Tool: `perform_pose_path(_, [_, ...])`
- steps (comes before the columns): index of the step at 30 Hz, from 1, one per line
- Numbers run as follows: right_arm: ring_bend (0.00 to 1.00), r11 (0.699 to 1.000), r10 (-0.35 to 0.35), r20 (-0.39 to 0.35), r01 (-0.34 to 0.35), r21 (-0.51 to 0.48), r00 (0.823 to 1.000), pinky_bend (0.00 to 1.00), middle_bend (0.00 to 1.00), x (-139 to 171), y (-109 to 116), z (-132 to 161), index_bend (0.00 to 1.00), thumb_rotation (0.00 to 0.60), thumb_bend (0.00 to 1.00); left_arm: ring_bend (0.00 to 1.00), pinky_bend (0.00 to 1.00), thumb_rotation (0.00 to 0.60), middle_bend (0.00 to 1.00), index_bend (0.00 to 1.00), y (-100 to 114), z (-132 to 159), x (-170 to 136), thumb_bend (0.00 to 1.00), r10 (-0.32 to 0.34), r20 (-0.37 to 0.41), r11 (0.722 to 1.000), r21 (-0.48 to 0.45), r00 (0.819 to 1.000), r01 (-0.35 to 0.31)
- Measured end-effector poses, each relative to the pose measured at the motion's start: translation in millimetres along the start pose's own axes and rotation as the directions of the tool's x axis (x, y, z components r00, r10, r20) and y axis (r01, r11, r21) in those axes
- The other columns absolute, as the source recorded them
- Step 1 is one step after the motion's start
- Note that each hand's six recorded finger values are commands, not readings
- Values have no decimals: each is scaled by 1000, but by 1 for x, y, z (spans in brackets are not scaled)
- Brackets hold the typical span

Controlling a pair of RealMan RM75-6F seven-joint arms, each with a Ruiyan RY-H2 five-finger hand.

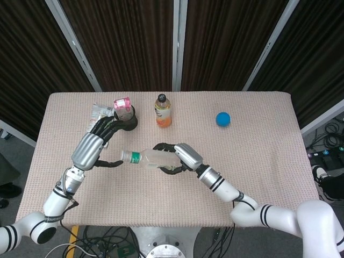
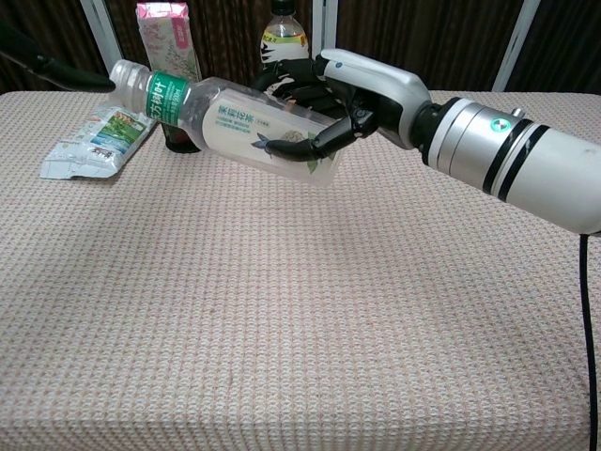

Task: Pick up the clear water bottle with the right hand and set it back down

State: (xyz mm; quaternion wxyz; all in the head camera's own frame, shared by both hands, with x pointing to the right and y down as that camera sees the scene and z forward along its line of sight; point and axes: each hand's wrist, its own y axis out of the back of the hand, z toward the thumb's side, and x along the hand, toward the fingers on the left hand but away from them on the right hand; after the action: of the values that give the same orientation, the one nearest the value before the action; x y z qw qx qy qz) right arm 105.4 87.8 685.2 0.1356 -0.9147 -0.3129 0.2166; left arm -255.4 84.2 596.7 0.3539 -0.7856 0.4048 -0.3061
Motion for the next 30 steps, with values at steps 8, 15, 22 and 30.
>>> perform_pose_path(8, [430, 1000, -16, -4, 16, -4, 1000, 501, 532, 0, 3, 0, 617, 600, 755, 0, 0, 600, 115, 162, 0, 2, -4, 0, -11, 5, 1000, 12, 1000, 11])
perform_pose_path(15, [435, 999, -32, -25, 32, -11, 999, 507, 536, 6, 8, 6, 621, 600, 758, 0, 0, 600, 115, 162, -4, 0, -4, 0, -21, -6, 1000, 21, 1000, 21])
perform_pose_path(22, [436, 1000, -10, -19, 10, -6, 1000, 509, 537, 5, 2, 5, 621, 600, 762, 0, 0, 600, 115, 162, 0, 4, -1, 0, -5, 10, 1000, 18, 1000, 5])
perform_pose_path(30, [436, 1000, 2, -13, -2, -2, 1000, 510, 537, 3, -1, 3, 622, 600, 764, 0, 0, 600, 115, 162, 1, 7, -2, 0, 0, 18, 1000, 20, 1000, -1])
